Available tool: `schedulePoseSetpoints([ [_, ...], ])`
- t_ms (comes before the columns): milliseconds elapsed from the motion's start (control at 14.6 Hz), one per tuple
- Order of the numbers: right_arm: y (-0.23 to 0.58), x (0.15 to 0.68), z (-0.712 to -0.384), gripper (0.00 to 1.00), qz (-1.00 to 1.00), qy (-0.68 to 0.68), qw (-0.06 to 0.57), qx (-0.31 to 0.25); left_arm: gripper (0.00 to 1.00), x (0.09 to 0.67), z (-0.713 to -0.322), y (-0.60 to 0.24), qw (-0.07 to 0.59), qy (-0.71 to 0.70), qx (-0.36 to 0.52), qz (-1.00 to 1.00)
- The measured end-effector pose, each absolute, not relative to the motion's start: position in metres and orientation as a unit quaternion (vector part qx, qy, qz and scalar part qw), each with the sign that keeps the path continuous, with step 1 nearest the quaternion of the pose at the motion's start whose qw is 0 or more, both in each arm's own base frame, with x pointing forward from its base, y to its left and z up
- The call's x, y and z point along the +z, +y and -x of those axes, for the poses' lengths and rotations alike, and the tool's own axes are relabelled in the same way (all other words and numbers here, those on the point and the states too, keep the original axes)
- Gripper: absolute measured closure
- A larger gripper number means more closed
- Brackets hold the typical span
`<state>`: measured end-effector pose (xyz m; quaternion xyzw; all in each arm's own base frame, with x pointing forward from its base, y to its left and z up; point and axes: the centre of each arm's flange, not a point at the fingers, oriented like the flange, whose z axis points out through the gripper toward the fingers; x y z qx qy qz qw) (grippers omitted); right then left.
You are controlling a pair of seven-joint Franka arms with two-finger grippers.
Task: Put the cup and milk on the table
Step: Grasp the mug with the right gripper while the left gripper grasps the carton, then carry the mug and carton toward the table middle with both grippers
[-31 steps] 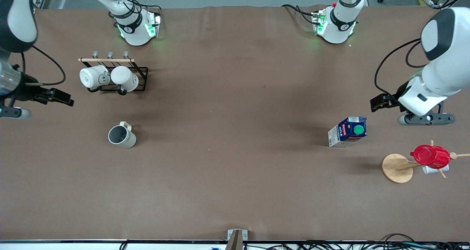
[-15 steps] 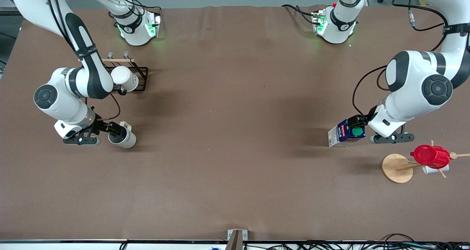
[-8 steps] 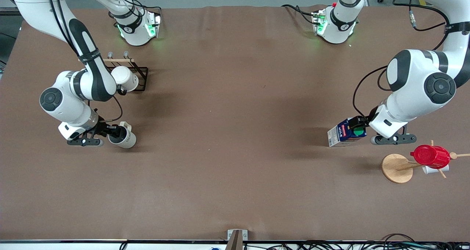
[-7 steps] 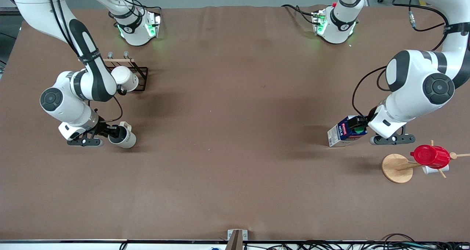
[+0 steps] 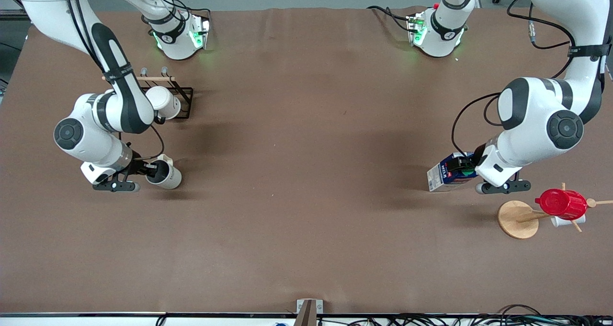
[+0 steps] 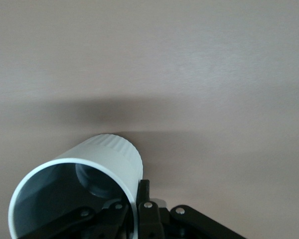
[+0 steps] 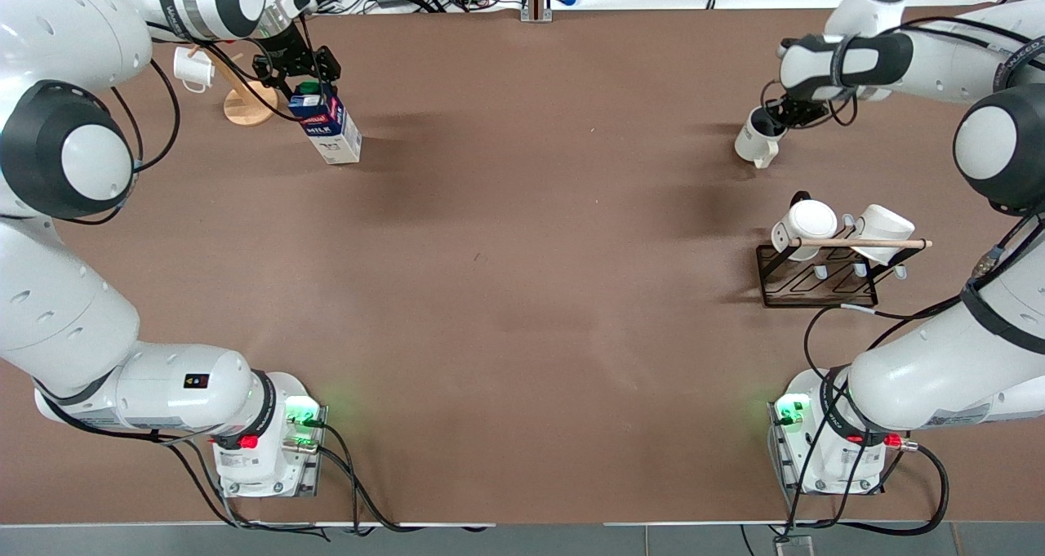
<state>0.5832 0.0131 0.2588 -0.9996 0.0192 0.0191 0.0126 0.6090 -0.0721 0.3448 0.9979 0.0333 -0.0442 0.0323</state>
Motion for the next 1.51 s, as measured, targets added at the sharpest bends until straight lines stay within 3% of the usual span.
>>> schedulePoseSetpoints([
  [137,0.057,0.3,-0.587,0.96,1.0,0.02,0.017,0.014,0.07,0.342,-0.609,-0.072,0.032,0.034,-0.046,-0.998],
  [344,0.156,0.338,-0.57,0.96,0.999,0.027,0.024,-0.004,0.4,0.34,-0.609,-0.072,0.031,0.032,-0.047,-0.998],
  [481,0.223,0.347,-0.553,0.96,0.999,0.032,0.028,-0.011,0.5,0.341,-0.61,-0.072,0.031,0.03,-0.046,-0.998],
  [824,0.346,0.331,-0.517,0.96,0.998,0.062,0.029,-0.009,0.5,0.367,-0.62,-0.086,0.034,0.017,-0.035,-0.999],
  [962,0.377,0.311,-0.511,0.96,0.997,0.078,0.022,-0.004,0.56,0.387,-0.621,-0.108,0.037,-0.001,-0.042,-0.998],
  [1511,0.407,0.251,-0.526,0.96,0.992,0.125,-0.017,-0.025,0.55,0.414,-0.588,-0.244,0.053,-0.032,-0.048,-0.997],
])
